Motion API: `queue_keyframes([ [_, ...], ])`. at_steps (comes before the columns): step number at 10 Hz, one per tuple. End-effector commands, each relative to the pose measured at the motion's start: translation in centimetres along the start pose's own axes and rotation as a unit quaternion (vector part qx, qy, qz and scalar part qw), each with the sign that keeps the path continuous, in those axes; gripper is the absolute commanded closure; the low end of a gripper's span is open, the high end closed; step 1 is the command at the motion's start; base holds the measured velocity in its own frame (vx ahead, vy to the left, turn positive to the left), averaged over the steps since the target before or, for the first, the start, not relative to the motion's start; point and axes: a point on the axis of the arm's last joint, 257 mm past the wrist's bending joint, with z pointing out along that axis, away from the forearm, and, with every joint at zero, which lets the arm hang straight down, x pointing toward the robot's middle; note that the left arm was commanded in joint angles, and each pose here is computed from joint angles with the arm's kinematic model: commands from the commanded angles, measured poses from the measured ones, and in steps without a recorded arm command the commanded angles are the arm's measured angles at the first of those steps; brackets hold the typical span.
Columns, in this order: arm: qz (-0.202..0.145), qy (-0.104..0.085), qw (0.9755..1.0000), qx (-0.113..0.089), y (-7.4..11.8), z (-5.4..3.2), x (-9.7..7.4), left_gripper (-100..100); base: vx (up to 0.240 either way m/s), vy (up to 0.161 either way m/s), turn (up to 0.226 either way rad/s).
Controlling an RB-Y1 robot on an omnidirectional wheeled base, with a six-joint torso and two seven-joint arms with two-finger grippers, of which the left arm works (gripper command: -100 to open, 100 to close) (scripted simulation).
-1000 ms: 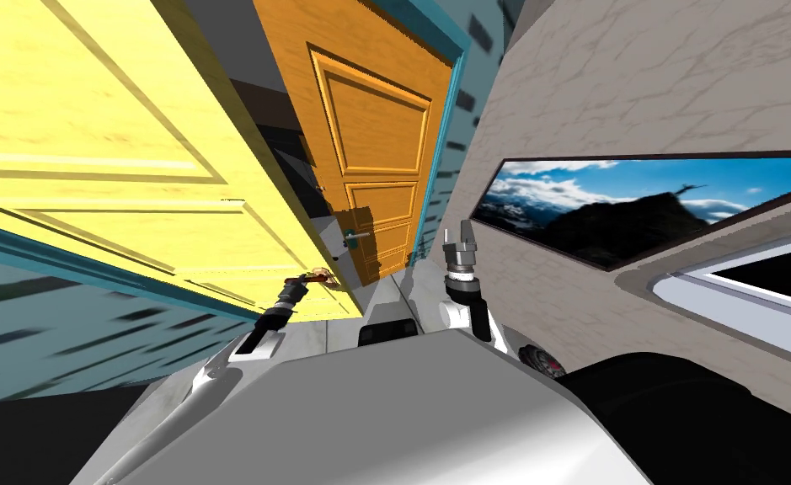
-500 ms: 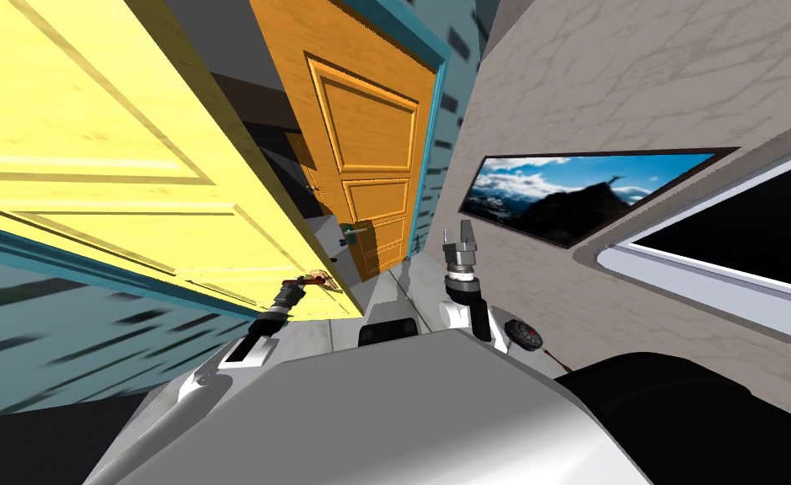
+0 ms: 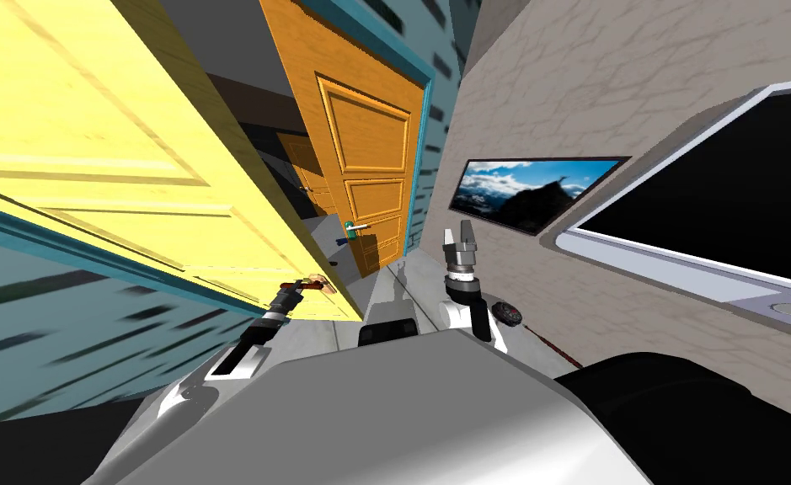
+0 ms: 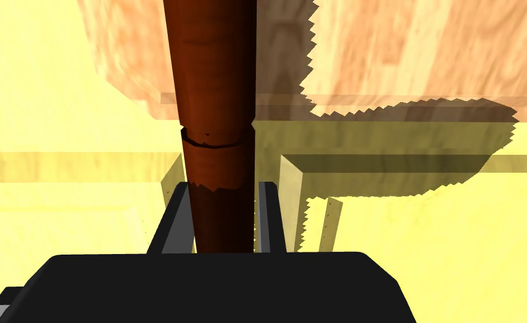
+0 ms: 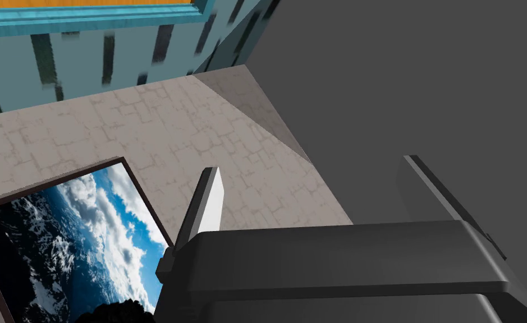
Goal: Pull the door open
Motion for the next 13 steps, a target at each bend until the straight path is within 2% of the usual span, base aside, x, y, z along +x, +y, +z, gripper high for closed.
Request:
queue_keyframes([
  [1,0.0,0.0,1.0,0.0,0.0,0.0,0.0,100,-0.081,0.05,-0.02],
  [2,-0.001,0.006,1.0,-0.001,0.2,-0.56,0.1,100,-0.159,0.065,-0.143],
  [11,-0.004,0.041,0.9991,0.002,0.2,-2.92,0.6,100,-0.206,0.098,-0.157],
  [12,0.0,0.033,0.9995,0.002,-0.2,-2.64,-0.3,100,-0.094,0.054,-0.023],
  [13,-0.001,0.037,0.9993,0.0,0.1,-3.31,-0.3,100,-0.127,0.054,-0.129],
])
